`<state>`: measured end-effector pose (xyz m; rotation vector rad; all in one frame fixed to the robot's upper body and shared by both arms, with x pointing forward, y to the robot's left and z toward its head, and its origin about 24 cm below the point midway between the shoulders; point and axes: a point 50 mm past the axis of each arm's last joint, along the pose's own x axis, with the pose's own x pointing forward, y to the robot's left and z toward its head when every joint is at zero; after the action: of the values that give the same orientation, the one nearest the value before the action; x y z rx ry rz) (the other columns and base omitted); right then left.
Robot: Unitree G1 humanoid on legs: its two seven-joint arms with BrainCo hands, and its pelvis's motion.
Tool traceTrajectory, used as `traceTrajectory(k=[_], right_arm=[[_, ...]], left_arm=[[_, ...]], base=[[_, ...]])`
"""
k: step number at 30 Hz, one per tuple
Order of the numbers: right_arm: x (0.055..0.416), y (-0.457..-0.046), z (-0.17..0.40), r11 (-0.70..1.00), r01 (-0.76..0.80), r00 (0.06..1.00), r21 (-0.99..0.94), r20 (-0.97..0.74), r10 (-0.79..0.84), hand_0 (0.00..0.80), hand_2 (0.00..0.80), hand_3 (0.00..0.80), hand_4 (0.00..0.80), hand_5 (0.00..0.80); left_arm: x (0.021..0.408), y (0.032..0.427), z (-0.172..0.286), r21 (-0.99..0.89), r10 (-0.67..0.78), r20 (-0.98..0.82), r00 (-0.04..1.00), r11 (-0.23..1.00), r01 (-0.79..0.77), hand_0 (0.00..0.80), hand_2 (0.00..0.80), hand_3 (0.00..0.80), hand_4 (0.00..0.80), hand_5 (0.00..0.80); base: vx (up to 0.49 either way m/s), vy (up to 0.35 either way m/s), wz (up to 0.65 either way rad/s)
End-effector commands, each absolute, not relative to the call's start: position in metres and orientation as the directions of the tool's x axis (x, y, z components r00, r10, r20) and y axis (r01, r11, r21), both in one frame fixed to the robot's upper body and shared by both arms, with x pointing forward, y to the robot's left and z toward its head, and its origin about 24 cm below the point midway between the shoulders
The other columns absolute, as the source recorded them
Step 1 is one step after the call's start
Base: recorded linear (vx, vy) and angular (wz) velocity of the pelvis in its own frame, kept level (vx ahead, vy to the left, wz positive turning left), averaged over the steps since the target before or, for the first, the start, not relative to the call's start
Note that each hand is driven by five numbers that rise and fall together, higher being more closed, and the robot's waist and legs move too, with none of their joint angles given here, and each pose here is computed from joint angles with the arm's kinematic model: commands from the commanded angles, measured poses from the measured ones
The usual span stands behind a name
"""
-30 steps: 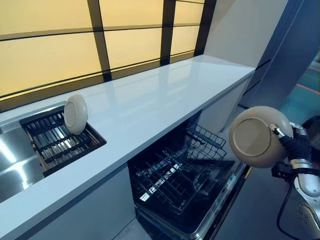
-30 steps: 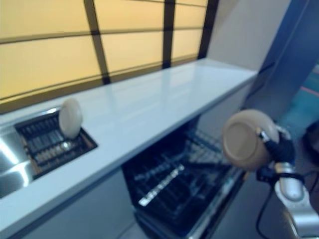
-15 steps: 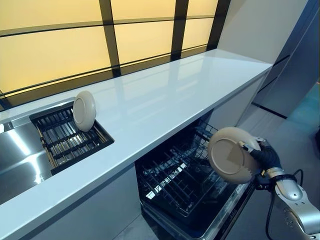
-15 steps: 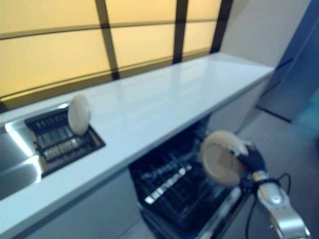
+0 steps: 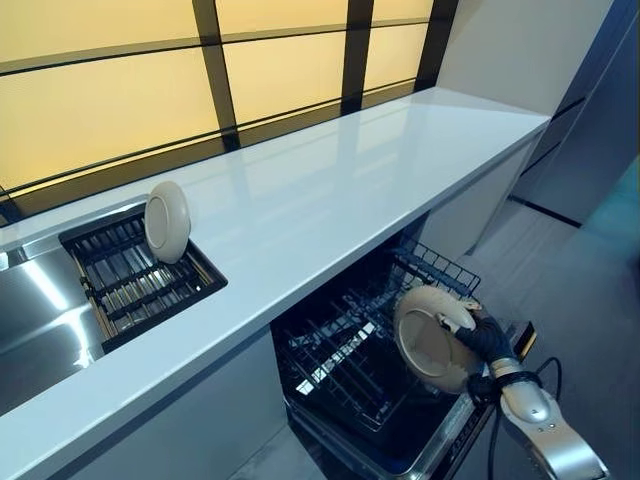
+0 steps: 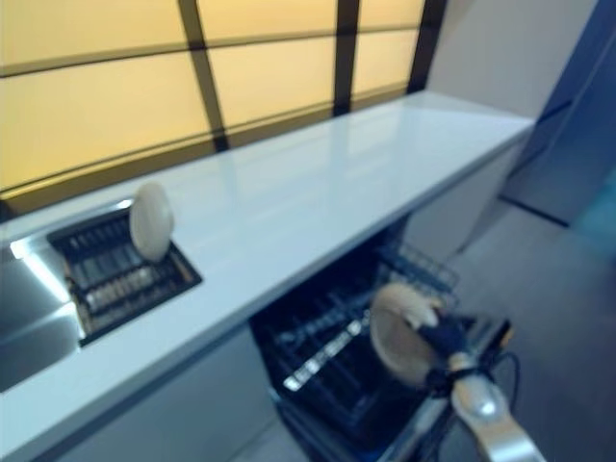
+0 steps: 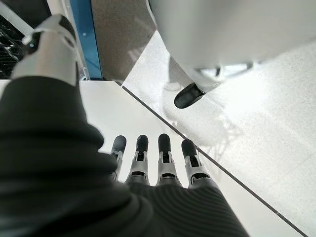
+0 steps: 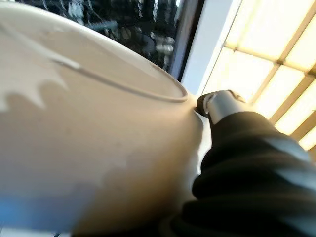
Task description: Take plates into dishwasher
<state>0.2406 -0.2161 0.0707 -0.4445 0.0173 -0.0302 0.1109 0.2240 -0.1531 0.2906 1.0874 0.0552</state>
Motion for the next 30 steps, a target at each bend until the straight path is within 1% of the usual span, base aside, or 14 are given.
traceTrajectory(k=[1,8,18,23,30], right_arm=[[0.245,-0.205,0.095,0.879,0.114,0.985,-0.463,0.171,-0.037,0.800,0.800,0.800,0.800,0.800],[0.248,-0.196,0.088,0.831,0.145,0.982,-0.538,0.180,-0.054,0.800,0.800,0.800,0.800,0.800],[0.250,-0.181,0.084,0.728,0.210,0.964,-0.653,0.262,-0.044,0.800,0.800,0.800,0.800,0.800],[0.253,-0.171,0.080,0.679,0.160,0.971,-0.716,0.237,0.021,0.800,0.800,0.800,0.800,0.800],[0.257,-0.165,0.072,0.629,0.118,0.979,-0.769,0.196,0.057,0.800,0.800,0.800,0.800,0.800]], left_arm=[[0.129,0.228,-0.147,0.288,0.205,-0.839,0.504,0.953,0.091,0.000,0.000,0.000,0.000,0.000],[0.133,0.222,-0.147,0.278,0.188,-0.839,0.511,0.955,0.105,0.000,0.000,0.000,0.000,0.000],[0.133,0.211,-0.149,0.266,0.163,-0.846,0.508,0.954,0.137,0.000,0.000,0.000,0.000,0.000],[0.139,0.204,-0.148,0.257,0.136,-0.841,0.524,0.952,0.165,0.000,0.000,0.000,0.000,0.000],[0.147,0.200,-0.146,0.258,0.121,-0.837,0.534,0.948,0.189,0.000,0.000,0.000,0.000,0.000]], base=[[0.000,0.000,0.00],[0.000,0.000,0.00],[0.000,0.000,0.00],[-0.004,0.013,0.00],[-0.004,0.000,0.02]])
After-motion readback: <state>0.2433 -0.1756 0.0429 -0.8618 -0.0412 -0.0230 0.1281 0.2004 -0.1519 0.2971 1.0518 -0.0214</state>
